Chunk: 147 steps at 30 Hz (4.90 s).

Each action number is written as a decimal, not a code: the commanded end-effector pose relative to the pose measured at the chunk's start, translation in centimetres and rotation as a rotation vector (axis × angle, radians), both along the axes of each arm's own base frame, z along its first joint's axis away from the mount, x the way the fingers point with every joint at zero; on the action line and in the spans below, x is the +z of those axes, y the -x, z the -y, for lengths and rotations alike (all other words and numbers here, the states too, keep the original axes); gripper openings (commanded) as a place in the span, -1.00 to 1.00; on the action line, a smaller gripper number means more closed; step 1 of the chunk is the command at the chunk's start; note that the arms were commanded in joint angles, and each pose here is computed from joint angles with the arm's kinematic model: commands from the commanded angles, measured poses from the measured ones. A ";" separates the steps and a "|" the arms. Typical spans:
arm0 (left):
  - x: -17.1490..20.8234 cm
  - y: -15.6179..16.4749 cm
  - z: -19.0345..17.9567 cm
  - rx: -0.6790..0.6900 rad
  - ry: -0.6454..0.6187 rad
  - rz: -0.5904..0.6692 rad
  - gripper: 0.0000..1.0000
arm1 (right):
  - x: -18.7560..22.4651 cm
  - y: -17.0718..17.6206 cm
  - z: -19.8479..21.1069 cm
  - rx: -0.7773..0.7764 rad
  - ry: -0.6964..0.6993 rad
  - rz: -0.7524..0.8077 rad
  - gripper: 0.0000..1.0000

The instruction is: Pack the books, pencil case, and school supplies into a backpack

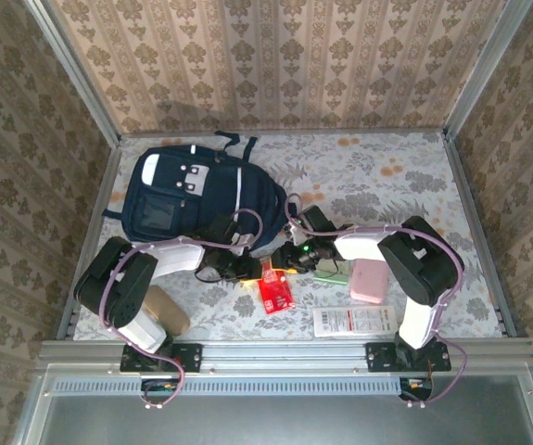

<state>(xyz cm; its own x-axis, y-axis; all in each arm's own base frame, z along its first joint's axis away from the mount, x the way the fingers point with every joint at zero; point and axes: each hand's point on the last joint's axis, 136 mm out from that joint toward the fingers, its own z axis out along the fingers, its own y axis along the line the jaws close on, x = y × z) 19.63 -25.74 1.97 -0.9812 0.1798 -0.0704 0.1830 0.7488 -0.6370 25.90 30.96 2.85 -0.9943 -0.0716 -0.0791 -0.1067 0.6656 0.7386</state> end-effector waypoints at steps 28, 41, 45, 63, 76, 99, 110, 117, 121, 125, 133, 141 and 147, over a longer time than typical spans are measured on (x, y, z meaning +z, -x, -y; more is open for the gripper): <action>8.2 -2.2 -2.7 0.072 -0.052 0.242 0.47 | 3.8 -1.4 5.0 -0.126 0.144 0.202 -1.00; 16.5 -4.0 -5.2 0.049 -0.061 0.467 0.63 | 15.4 -2.3 7.4 -0.185 0.074 0.618 -1.00; 19.8 -3.9 -4.9 -0.018 -0.019 0.569 0.68 | 18.0 -2.3 7.3 -0.174 0.033 0.695 -1.00; 25.9 -0.3 0.3 -0.263 0.471 0.692 0.71 | 26.8 1.8 5.3 -0.015 -0.312 0.988 -1.00; 28.0 5.6 3.7 -0.541 0.747 0.639 0.51 | 30.0 5.7 2.4 0.192 -0.607 0.845 -1.00; 29.6 7.9 4.1 -0.648 0.870 0.607 -1.00 | 29.1 5.8 1.6 0.184 -0.597 0.804 -0.85; 30.3 6.9 4.5 -0.611 0.863 0.654 -1.00 | 29.1 5.4 2.3 0.140 -0.567 0.848 -0.16; 30.0 5.5 4.8 -0.529 0.827 0.688 -1.00 | 28.3 2.5 4.1 -0.042 -0.436 0.906 0.44; 29.3 3.0 4.6 -0.389 0.761 0.734 -1.00 | 27.4 -0.2 7.7 -0.271 -0.253 0.965 0.52; 29.0 -0.9 4.3 -0.155 0.716 0.749 -1.00 | 26.7 -1.1 10.2 -0.397 -0.185 0.975 0.51; 31.5 -4.7 4.3 0.119 0.815 0.744 -1.00 | 25.6 -1.6 12.4 -0.560 -0.201 0.868 0.48; 32.4 -6.0 4.4 0.235 0.946 0.690 -1.00 | 26.9 -1.3 10.5 -0.550 -0.573 0.743 0.66; 31.6 -7.0 4.1 0.335 1.020 0.640 -1.00 | 28.4 -1.5 9.0 -0.497 -0.700 0.746 0.84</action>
